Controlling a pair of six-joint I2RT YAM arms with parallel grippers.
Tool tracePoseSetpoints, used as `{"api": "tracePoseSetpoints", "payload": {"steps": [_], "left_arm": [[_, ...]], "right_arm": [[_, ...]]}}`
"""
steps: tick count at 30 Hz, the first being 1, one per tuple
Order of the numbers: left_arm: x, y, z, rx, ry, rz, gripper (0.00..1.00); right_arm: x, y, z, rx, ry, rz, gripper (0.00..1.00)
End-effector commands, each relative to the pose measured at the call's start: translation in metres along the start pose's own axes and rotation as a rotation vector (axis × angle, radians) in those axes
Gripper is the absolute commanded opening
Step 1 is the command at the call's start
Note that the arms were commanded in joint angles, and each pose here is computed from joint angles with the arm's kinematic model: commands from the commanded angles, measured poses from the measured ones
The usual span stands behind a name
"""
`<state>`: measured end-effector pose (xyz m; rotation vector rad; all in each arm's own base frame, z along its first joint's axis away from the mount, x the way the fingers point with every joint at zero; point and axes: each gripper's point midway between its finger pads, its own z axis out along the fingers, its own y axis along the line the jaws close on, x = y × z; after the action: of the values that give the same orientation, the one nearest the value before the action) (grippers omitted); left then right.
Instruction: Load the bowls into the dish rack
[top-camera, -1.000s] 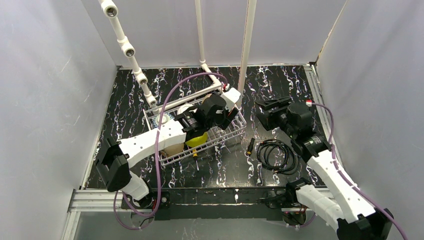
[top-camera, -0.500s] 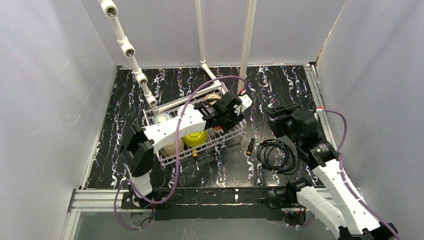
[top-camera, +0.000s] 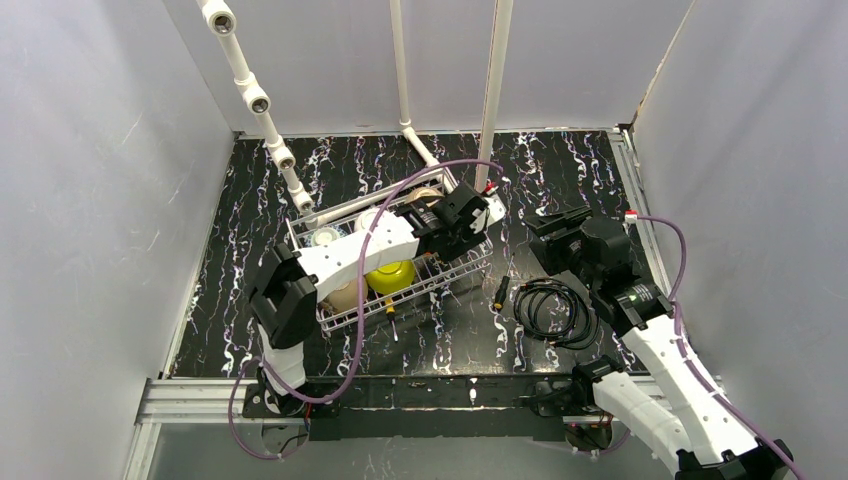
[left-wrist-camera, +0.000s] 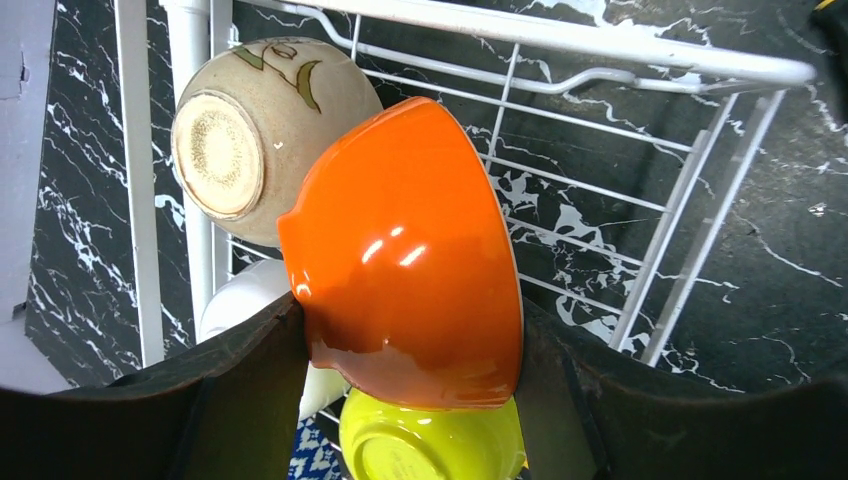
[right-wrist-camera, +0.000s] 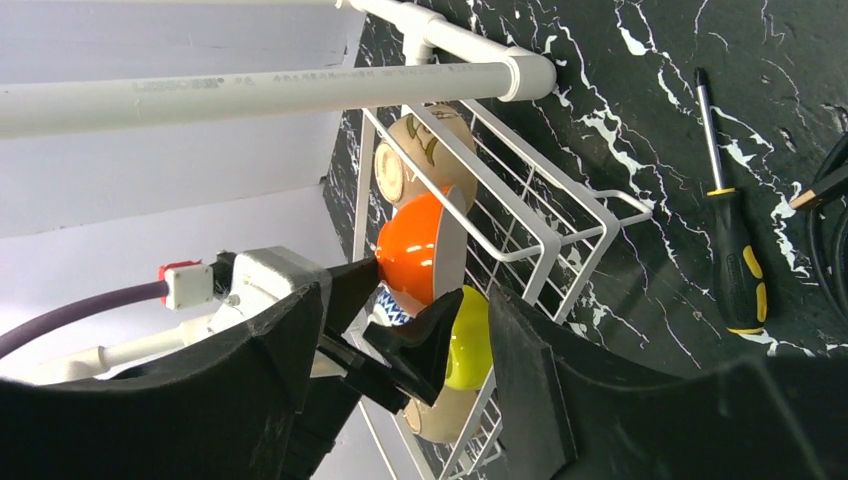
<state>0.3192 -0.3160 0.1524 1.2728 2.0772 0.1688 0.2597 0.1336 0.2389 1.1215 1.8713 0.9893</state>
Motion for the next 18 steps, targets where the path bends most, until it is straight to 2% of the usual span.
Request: {"api": "tracePoseSetpoints", "payload": {"steps": [1,9,18], "left_arm": [[-0.001,0.013,0.003,-0.057,0.032,0.044,0.34],[0.007,0.012,0.016,-0.094,0.08,0.014,0.37],[0.012,-0.002,0.012,-0.011,0.079,0.009,0.59]], "right_arm": [[0.004,0.015,0.001,-0.064,0.021,-0.009,0.7],[0.01,0.02,0.003,-0.088,0.053,-0.005,0.7],[0.018,0.023,0.007,-0.106,0.093,-0.003,0.7]]}}
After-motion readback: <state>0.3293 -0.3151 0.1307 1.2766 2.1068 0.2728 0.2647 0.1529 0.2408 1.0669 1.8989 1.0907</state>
